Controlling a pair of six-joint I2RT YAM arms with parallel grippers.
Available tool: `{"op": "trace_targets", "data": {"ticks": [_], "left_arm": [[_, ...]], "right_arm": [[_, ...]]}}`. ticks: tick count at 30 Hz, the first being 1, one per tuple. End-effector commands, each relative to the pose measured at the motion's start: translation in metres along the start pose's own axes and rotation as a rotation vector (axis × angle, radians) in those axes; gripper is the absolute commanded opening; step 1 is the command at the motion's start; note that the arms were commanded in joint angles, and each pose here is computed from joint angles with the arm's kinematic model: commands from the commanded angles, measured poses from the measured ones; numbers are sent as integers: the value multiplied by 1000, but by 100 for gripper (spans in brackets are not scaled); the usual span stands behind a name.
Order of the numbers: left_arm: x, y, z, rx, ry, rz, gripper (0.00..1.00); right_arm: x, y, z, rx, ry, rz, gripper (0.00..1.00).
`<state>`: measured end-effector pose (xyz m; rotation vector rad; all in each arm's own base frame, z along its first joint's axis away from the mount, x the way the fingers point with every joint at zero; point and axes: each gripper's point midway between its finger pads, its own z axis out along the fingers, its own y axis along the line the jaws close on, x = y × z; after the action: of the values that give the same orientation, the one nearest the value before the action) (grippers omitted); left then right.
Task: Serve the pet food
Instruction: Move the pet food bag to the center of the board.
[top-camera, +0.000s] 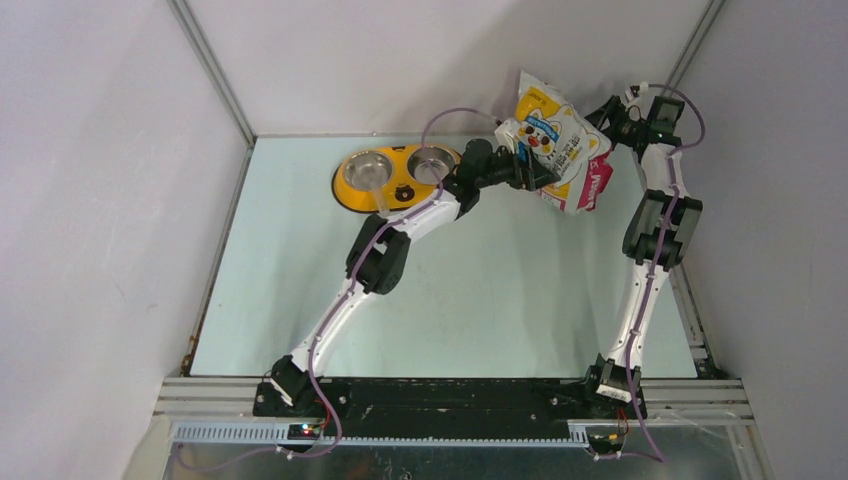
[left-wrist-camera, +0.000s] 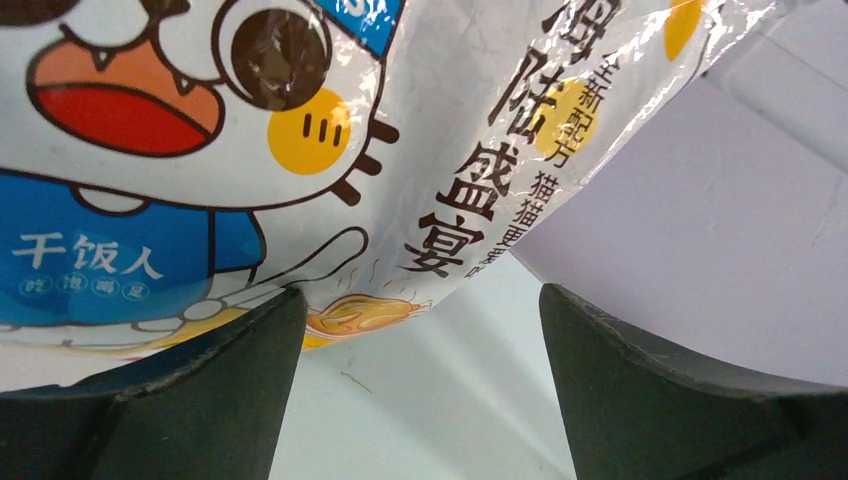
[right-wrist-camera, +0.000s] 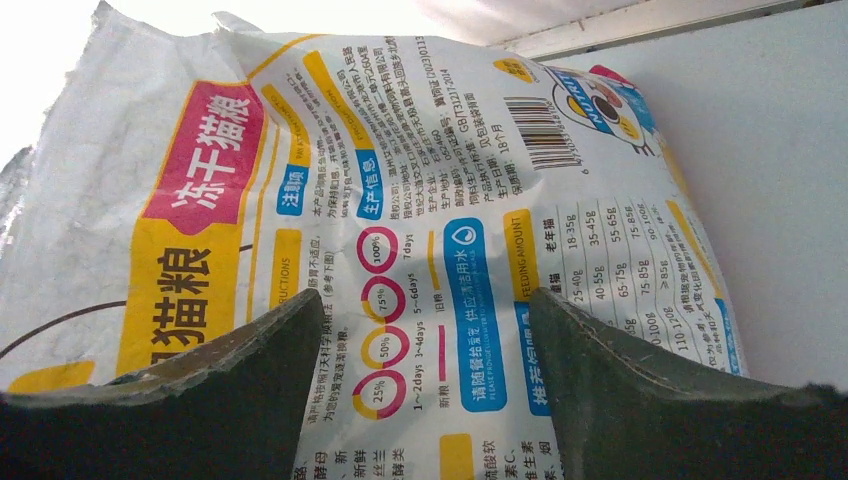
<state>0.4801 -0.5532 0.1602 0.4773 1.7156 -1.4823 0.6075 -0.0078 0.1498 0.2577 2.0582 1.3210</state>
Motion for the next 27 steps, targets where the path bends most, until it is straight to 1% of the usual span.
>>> {"op": "trace_targets", "data": {"ticks": [1,4,7,10,13,16,19,20,23,24,25,26,27], "left_arm": [[-77,-63,-6,140,-153,175,92],[-77,-59,-8,136,-147,184,92],[-74,-59,-8,143,-138,189,92],[-73,-58,-9,153,-126,185,92],[-75,-53,-13,147,-115,180,91],[-74,-42,-16,102,-90,193,91],[-71,-31,-19,39,-53,201,87],[-66,-26,-21,8,-20,198,86],[-52,-12,-30,-79,64,195,85],[-53,-12,-33,-93,77,228,85],[-47,-3,-38,-143,111,219,85],[-51,-3,-42,-158,119,263,86],[-48,5,-47,-208,141,265,86]], "right_arm": [[121,-25,73,-5,314,437,80],[116,-32,81,12,283,457,80],[109,-44,87,65,241,472,80],[97,-56,85,140,173,453,80],[96,-62,82,191,160,426,79],[114,-58,83,187,229,447,77],[138,-55,82,192,314,428,76],[146,-52,84,183,341,399,76],[168,-46,83,170,421,410,76],[173,-45,85,162,439,388,76],[178,-45,84,163,459,397,76],[181,-44,84,158,472,378,75],[184,-43,84,148,487,386,75]]}}
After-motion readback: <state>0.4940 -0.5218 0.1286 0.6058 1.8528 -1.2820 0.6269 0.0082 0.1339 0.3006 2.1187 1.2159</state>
